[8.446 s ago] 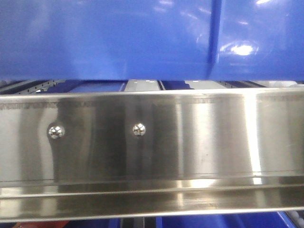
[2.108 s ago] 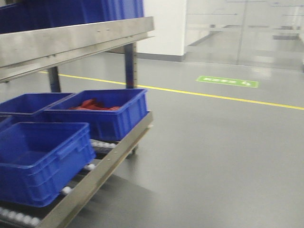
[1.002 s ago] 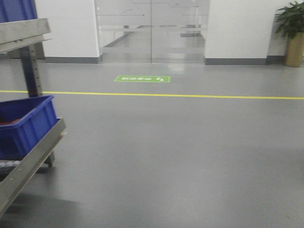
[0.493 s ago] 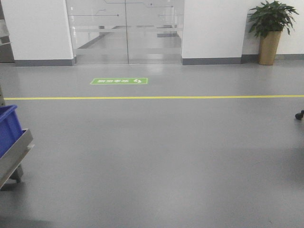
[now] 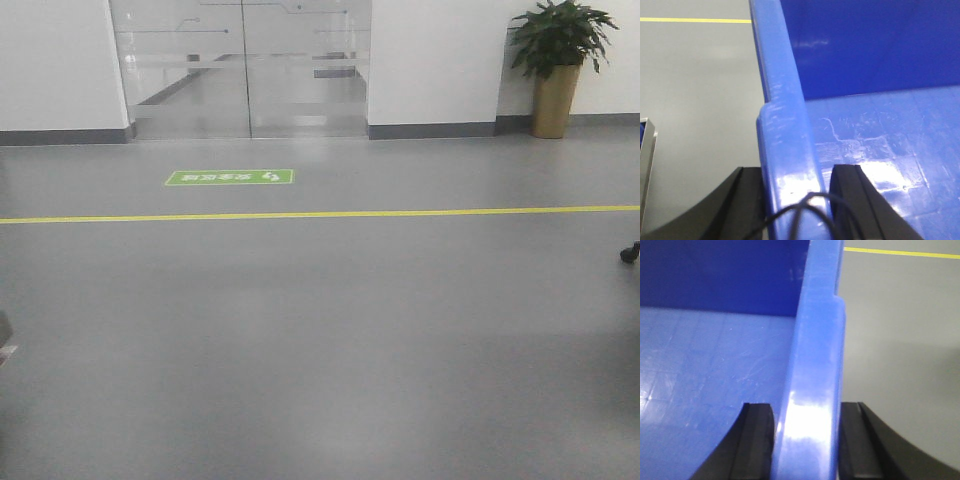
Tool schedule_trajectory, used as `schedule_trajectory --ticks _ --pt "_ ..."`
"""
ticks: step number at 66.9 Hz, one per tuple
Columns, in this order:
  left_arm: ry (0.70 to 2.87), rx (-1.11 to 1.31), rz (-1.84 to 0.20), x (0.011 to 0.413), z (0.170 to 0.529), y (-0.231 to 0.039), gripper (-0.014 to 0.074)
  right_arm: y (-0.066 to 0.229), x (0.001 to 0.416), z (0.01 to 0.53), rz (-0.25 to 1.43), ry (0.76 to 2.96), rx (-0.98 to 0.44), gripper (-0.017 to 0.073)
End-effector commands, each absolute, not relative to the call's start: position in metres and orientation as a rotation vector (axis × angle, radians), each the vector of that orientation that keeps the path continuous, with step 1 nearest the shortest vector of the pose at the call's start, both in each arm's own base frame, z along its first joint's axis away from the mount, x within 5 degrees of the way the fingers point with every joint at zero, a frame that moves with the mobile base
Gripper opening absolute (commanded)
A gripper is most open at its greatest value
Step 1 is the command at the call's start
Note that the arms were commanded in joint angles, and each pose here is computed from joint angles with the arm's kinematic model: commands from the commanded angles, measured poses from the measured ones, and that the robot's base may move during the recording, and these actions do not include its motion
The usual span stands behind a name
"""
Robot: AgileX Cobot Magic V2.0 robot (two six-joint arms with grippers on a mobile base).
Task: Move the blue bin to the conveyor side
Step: 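Carry the blue bin with both grippers toward the red-framed conveyor table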
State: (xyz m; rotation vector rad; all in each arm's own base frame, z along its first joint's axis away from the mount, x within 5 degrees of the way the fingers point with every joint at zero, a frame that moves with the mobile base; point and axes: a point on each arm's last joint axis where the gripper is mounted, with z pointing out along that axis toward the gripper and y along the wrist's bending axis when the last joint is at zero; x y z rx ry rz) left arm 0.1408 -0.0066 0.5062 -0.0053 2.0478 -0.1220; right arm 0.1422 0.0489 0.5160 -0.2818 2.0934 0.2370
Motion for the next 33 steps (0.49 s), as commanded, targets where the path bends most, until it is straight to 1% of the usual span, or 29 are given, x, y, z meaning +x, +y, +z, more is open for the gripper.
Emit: schedule_trajectory --ticks 1,33 --pt "1.904 0.014 -0.056 0.1354 0.5228 -0.0033 0.0 0.0393 0.1378 0.5333 0.142 1.939 -0.271 -0.0081" --pt "1.906 0.014 -0.056 0.1363 0.5225 -0.0033 0.0 0.0393 0.1379 0.5337 0.142 1.934 -0.27 -0.0081"
